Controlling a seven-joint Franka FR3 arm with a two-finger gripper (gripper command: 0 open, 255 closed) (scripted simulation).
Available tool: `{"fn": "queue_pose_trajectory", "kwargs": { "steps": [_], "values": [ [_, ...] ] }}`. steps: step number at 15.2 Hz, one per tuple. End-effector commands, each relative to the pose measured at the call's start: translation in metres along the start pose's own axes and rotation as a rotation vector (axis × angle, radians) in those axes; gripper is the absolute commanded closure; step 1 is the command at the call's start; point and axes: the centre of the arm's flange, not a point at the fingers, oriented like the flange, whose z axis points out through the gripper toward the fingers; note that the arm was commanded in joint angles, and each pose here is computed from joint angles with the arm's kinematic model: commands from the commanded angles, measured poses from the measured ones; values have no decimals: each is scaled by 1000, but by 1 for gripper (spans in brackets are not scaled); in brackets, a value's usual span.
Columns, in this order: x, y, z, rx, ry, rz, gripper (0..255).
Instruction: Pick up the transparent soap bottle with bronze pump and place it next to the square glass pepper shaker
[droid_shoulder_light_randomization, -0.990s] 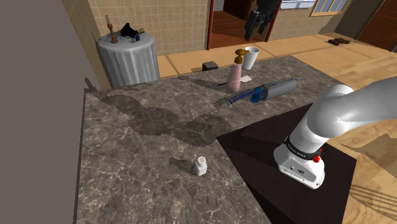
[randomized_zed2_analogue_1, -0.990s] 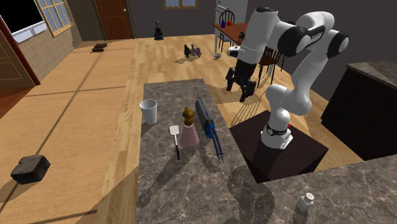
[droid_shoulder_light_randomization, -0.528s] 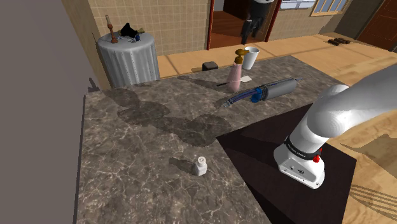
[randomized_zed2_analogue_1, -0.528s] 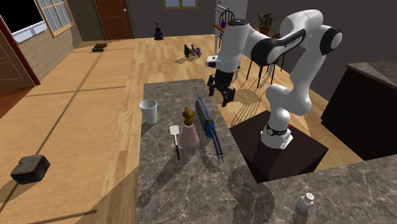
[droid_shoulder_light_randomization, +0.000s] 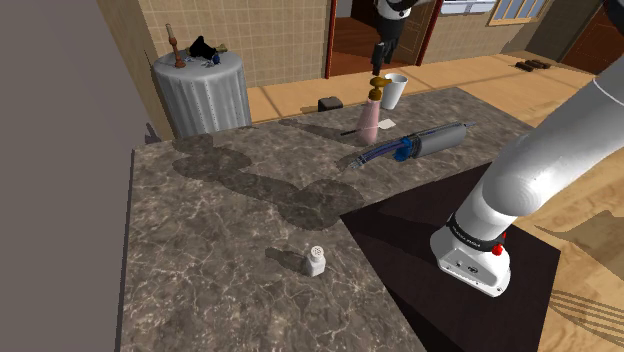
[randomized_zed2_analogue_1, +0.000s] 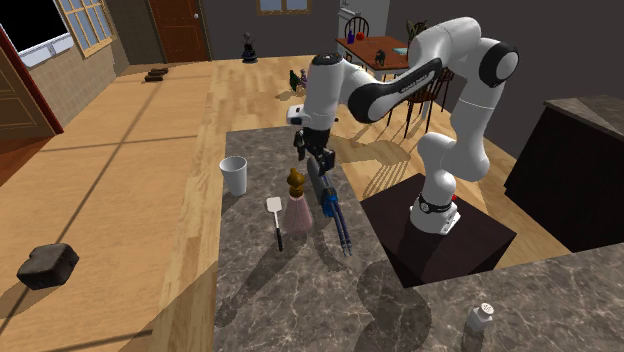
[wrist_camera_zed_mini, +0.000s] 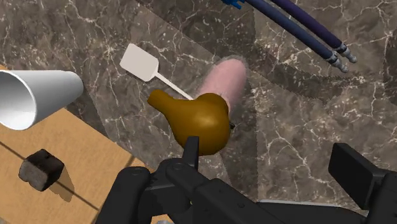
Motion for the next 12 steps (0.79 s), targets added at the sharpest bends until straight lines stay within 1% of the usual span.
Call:
{"fn": "queue_pose_trajectory", "kwargs": {
  "steps": [1, 4, 5, 12],
  "values": [
    [14, 17, 17, -8, -20, -37, 0],
    [37, 40, 42, -18, -48, -89, 0],
    [38, 41, 42, -18, -49, -91, 0],
    [36, 42, 82, -18, -49, -91, 0]
  ]
}}
